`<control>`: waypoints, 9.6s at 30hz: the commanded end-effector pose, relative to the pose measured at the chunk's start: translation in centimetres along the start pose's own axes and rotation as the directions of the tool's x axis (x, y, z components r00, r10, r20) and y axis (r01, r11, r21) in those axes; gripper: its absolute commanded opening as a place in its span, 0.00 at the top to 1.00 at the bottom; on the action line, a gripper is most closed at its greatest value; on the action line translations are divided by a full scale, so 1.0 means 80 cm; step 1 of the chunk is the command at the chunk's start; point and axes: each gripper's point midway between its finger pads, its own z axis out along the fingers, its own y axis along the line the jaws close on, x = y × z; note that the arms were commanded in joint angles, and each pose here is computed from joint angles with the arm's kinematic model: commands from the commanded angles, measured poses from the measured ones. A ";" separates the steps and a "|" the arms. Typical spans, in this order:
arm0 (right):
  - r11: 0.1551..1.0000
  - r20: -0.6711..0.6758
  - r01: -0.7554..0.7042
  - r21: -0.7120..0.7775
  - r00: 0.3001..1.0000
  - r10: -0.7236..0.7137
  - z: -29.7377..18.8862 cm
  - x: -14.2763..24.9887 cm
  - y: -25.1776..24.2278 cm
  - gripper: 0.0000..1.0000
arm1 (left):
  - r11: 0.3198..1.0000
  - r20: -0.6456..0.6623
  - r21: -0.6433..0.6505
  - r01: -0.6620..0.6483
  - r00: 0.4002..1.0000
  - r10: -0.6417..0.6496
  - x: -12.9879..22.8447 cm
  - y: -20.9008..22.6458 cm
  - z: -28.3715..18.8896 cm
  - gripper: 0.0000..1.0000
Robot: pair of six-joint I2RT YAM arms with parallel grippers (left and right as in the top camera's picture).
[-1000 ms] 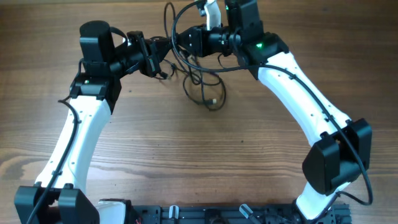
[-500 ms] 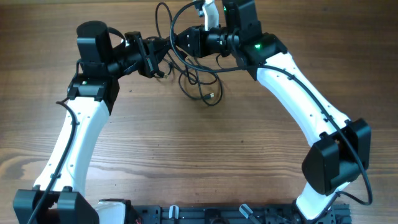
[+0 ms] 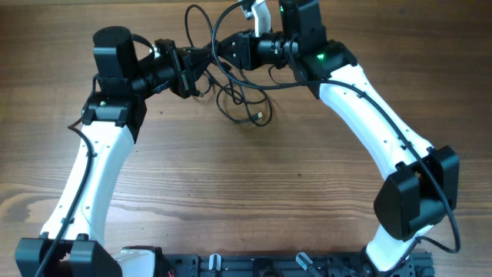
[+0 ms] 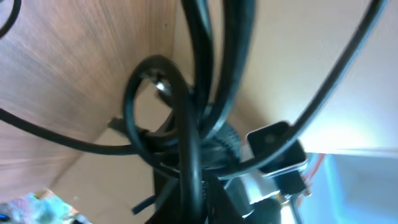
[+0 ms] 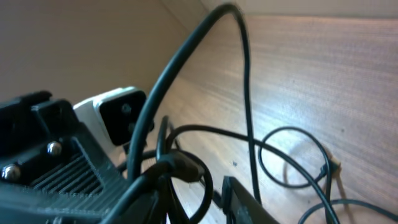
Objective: Untangle cables
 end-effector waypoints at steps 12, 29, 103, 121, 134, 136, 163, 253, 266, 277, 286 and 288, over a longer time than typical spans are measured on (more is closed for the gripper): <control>0.999 0.054 -0.035 0.035 0.998 0.033 -0.026 -0.029 -0.006 0.65 | 0.769 -0.136 -0.186 -0.612 0.791 0.596 -0.001 0.087 0.009 0.96; 0.984 -0.184 -0.122 0.132 0.972 0.145 -0.037 0.056 -0.034 0.43 | 0.731 -0.023 -0.347 -0.587 0.785 0.619 -0.042 0.106 -0.001 0.96; 0.766 0.349 -0.096 0.635 0.921 -0.175 -0.418 -0.113 0.033 0.96 | 0.670 0.049 -0.514 -0.536 0.761 0.647 -0.082 0.132 -0.027 0.05; 0.858 0.124 -0.089 0.506 0.992 0.030 -0.329 -0.063 -0.032 0.96 | 0.671 0.047 -0.517 -0.532 0.765 0.643 -0.082 0.134 -0.028 0.04; 0.562 -0.028 -0.334 0.756 0.842 0.539 -0.220 0.070 -0.260 0.96 | 0.671 0.046 -0.519 -0.529 0.767 0.640 -0.081 0.135 -0.028 0.04; 0.533 -0.041 -0.349 0.771 0.808 0.588 -0.217 0.090 -0.283 0.96 | 0.671 0.046 -0.519 -0.529 0.767 0.640 -0.081 0.135 -0.028 0.04; 0.644 -0.239 -0.126 0.755 0.861 0.449 -0.132 0.115 -0.310 0.27 | 0.672 0.044 -0.523 -0.524 0.771 0.636 -0.081 0.137 -0.029 0.03; 0.673 0.145 -0.117 0.731 0.989 0.014 -0.374 -0.097 -0.225 0.75 | 0.714 0.197 -0.586 -0.382 0.788 0.583 -0.133 0.137 -0.082 0.00; 0.873 -0.206 0.040 0.486 0.976 0.069 -0.181 -0.002 -0.282 0.57 | 0.713 0.197 -0.593 -0.375 0.791 0.579 -0.132 0.140 -0.084 0.00; 0.960 -0.377 0.071 0.271 0.925 0.038 -0.082 0.090 -0.327 0.57 | 0.713 0.196 -0.595 -0.372 0.793 0.577 -0.132 0.141 -0.084 0.00; 0.968 -0.427 0.068 0.240 0.903 0.042 -0.040 0.132 -0.350 0.55 | 0.713 0.194 -0.599 -0.365 0.798 0.571 -0.131 0.144 -0.085 0.00; 0.969 -0.431 0.069 0.235 0.901 0.040 -0.033 0.137 -0.353 0.54 | 0.713 0.193 -0.599 -0.364 0.798 0.571 -0.131 0.144 -0.085 0.00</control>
